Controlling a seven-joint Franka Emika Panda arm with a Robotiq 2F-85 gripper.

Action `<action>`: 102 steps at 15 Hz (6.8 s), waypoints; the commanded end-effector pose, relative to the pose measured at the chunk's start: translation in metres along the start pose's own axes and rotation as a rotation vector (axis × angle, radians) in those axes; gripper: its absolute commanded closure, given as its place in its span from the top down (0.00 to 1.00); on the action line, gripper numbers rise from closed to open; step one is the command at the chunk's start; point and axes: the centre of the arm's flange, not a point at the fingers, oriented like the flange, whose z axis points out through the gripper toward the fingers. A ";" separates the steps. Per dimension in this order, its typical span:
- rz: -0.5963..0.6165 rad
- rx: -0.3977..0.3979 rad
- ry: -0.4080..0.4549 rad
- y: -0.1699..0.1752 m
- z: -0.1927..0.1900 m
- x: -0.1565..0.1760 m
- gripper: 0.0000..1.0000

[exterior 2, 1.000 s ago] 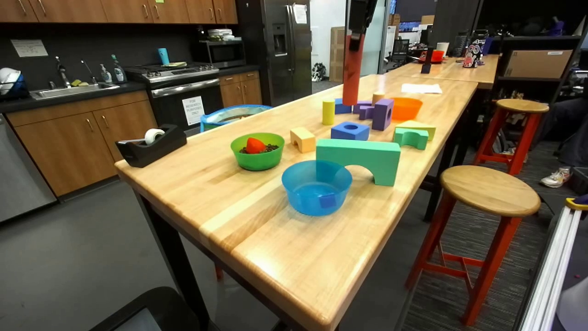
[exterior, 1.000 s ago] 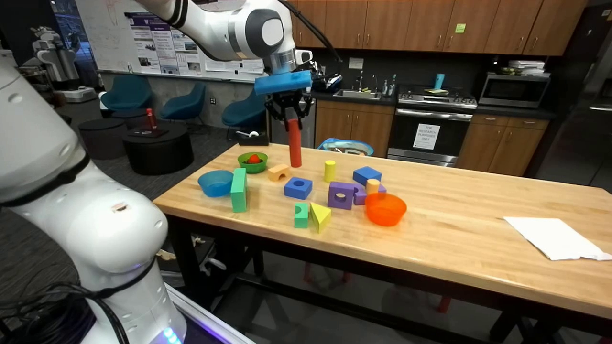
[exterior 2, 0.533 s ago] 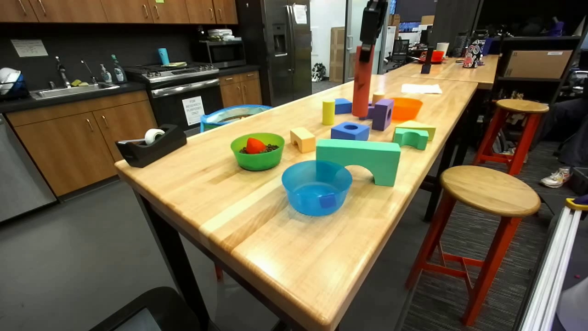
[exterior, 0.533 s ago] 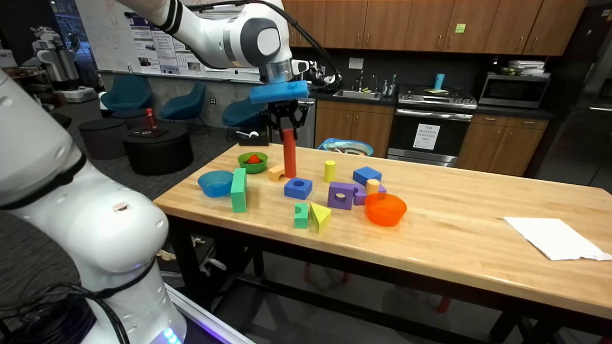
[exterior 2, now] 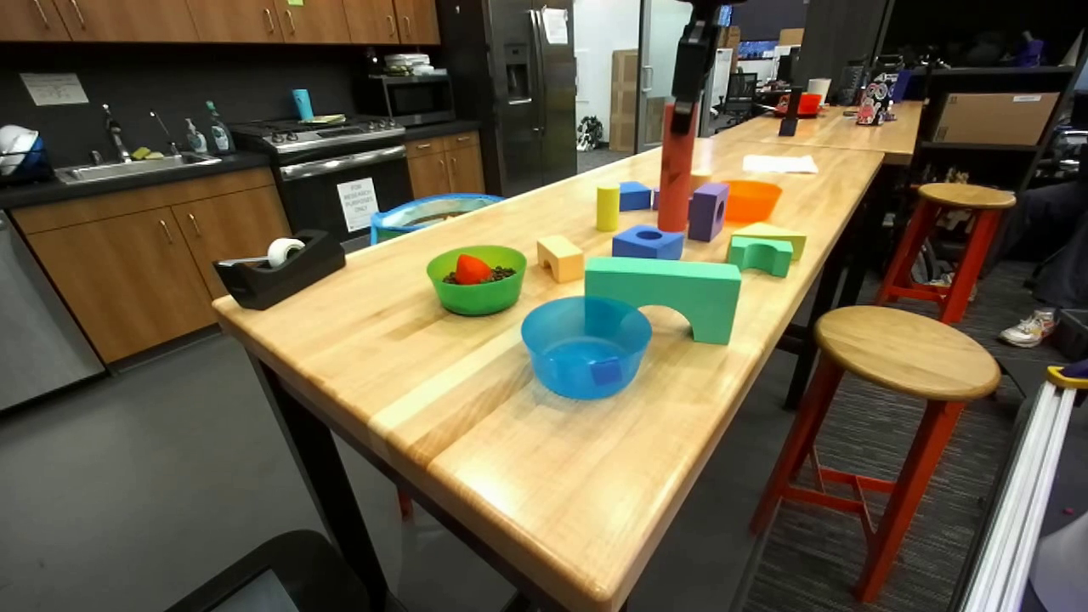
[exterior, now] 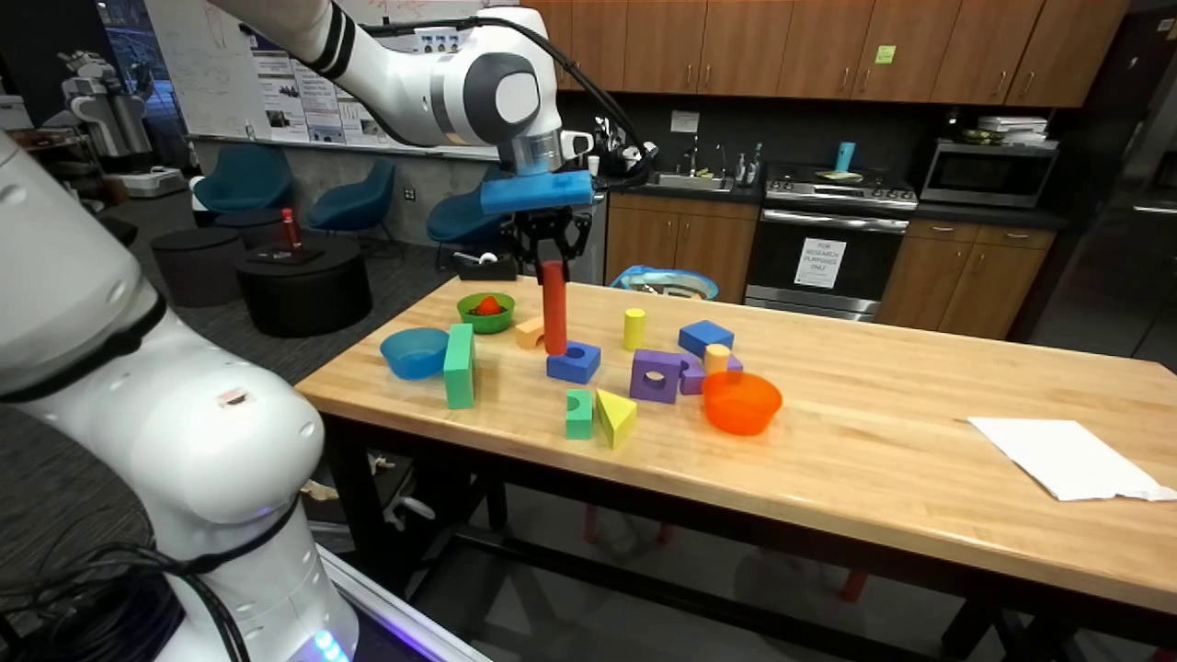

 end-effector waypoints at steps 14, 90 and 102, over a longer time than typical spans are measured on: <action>-0.005 -0.014 0.000 0.024 0.028 0.027 0.15; -0.008 0.036 -0.161 0.028 0.114 0.023 0.15; -0.041 0.007 -0.154 0.024 0.113 0.023 0.66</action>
